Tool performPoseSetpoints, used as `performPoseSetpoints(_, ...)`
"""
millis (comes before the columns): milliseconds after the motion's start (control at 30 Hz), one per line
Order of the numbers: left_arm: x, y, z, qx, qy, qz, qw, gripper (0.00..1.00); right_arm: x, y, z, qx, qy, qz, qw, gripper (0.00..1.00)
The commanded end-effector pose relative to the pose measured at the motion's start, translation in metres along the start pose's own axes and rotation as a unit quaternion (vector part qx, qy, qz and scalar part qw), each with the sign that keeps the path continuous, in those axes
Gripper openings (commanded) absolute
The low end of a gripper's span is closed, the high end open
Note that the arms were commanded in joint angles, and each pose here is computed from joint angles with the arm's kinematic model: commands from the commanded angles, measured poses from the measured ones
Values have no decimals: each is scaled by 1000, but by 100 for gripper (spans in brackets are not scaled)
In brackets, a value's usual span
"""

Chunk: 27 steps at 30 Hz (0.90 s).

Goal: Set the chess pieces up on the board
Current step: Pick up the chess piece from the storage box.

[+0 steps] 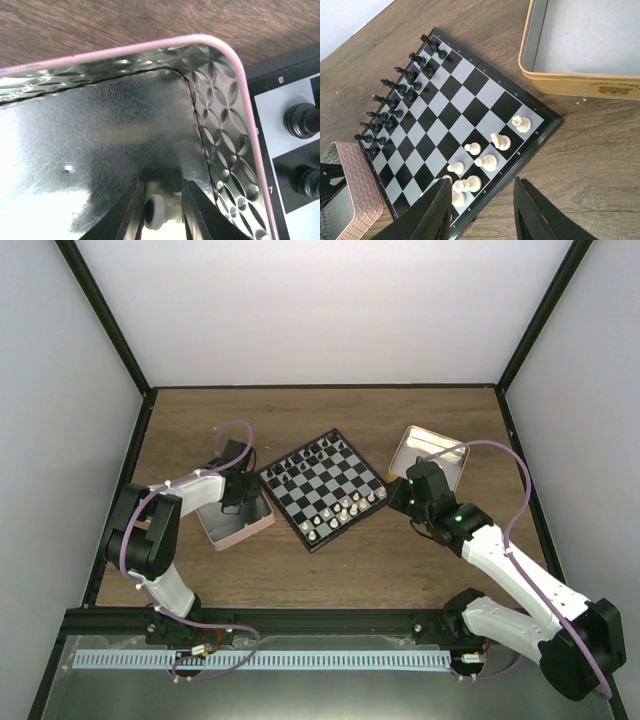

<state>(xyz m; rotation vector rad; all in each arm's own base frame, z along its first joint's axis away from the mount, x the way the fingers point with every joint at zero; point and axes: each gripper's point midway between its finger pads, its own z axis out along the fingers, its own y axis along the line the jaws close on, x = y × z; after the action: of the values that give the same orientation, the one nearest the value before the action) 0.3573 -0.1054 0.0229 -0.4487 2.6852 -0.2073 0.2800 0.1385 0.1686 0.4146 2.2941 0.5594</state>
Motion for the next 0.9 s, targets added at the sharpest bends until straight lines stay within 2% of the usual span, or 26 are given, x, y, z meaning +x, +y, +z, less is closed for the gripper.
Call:
performPoseSetpoints(0, 16, 11, 1, -10, 23, 2, 1000, 20, -3, -1, -1, -3, -7, 7, 1000, 36)
performPoseSetpoints(133, 13, 13, 1, -17, 15, 4, 1000, 13, -3, 0, -2, -3, -7, 6, 1000, 35)
performPoseSetpoints(433, 14, 17, -5, -21, 9, 5, 1000, 5, -2, 0, -1, -5, -6, 8, 1000, 36)
performPoseSetpoints(667, 16, 15, -18, -3, 4, 3, 1000, 4, 0, 6, 1, -21, 2, 3, 1000, 36)
performPoseSetpoints(767, 16, 10, -29, 15, 0, 1, 1000, 4, 3, 19, 2, -53, 12, -9, 998, 37)
performPoseSetpoints(867, 14, 1, -43, 43, -4, 1, 999, 4, 8, 35, 3, -101, 26, -22, 994, 42)
